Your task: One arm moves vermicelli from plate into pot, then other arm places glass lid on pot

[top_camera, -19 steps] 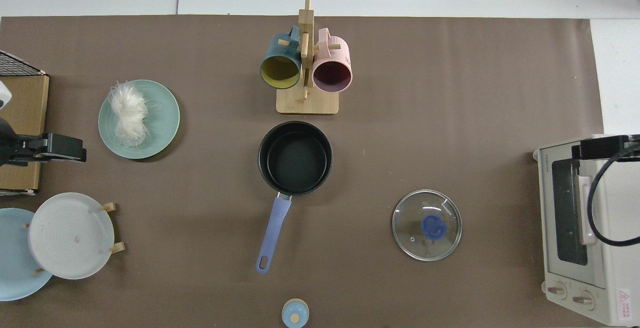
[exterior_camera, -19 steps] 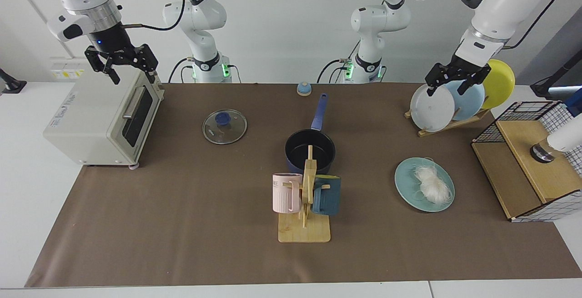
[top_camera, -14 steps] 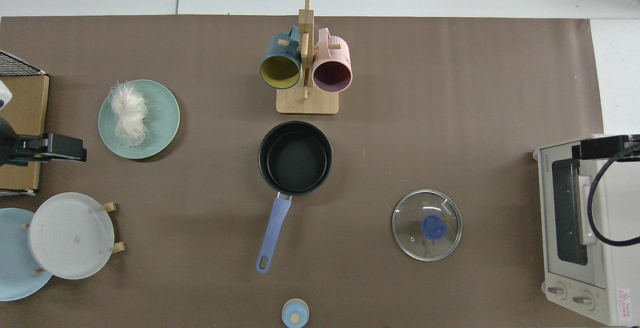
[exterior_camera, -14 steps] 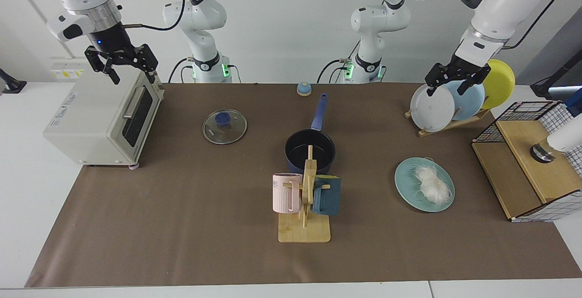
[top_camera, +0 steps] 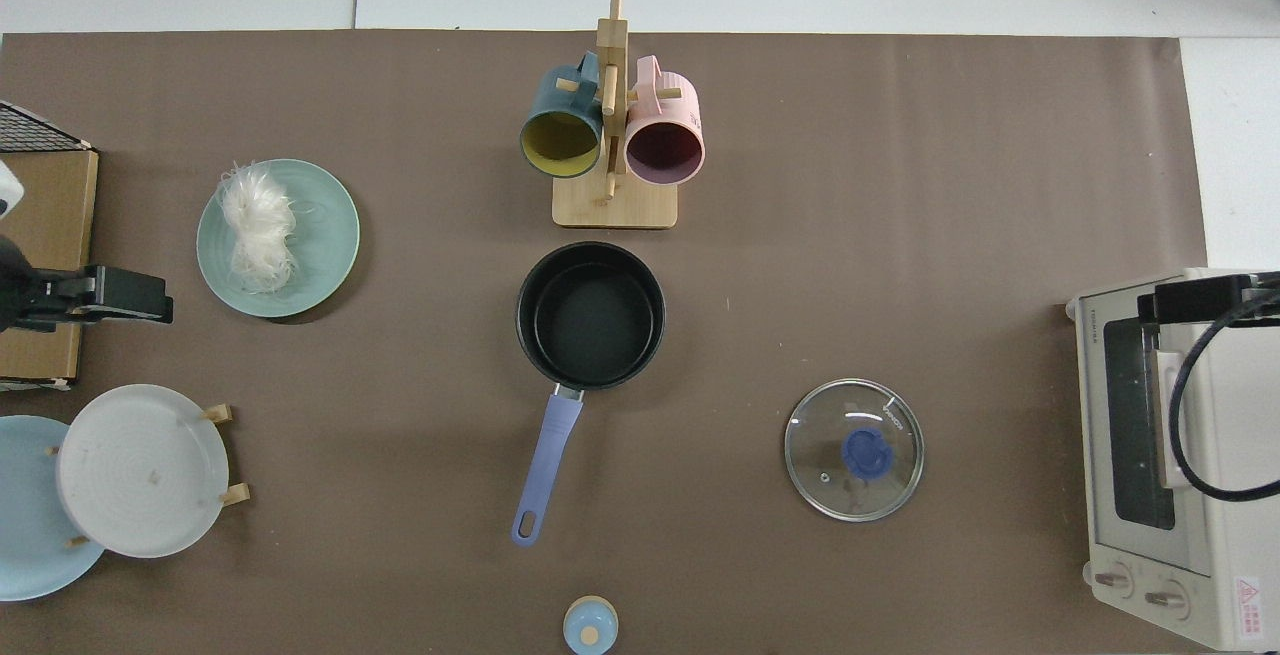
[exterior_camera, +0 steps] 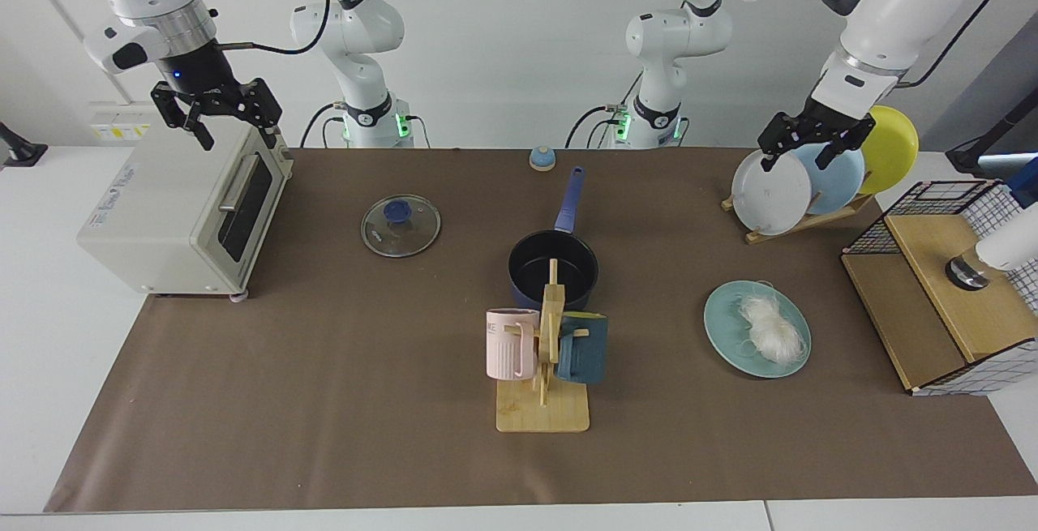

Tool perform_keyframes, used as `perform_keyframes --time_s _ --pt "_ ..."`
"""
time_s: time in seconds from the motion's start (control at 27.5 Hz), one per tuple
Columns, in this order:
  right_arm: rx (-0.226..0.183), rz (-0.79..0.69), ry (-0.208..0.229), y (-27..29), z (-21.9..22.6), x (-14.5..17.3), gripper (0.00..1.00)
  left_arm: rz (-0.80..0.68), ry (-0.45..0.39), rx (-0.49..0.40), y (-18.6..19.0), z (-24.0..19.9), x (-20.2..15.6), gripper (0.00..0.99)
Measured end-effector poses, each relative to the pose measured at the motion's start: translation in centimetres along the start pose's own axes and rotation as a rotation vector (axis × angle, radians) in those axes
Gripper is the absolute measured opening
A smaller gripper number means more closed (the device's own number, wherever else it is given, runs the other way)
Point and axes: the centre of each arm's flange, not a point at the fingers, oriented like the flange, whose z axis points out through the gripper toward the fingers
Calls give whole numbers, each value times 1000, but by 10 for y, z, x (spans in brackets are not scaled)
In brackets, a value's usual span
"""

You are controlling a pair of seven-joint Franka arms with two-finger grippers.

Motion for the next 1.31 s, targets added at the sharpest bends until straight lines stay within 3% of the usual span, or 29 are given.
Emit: perform_keyframes --time_s 0.55,0.73,1.02,1.31 --pt "0 1 -1 1 0 0 1000 0 0 0 0 0 0 991" --pt "1 -4 -20 -2 8 -1 1000 0 2 0 0 0 0 991" --pt "1 -32 -99 -18 58 -5 1000 -55 102 -2 -6 -9 11 991" --pt "-4 -50 -87 -31 122 -8 1000 -131 197 -4 -35 13 43 991"
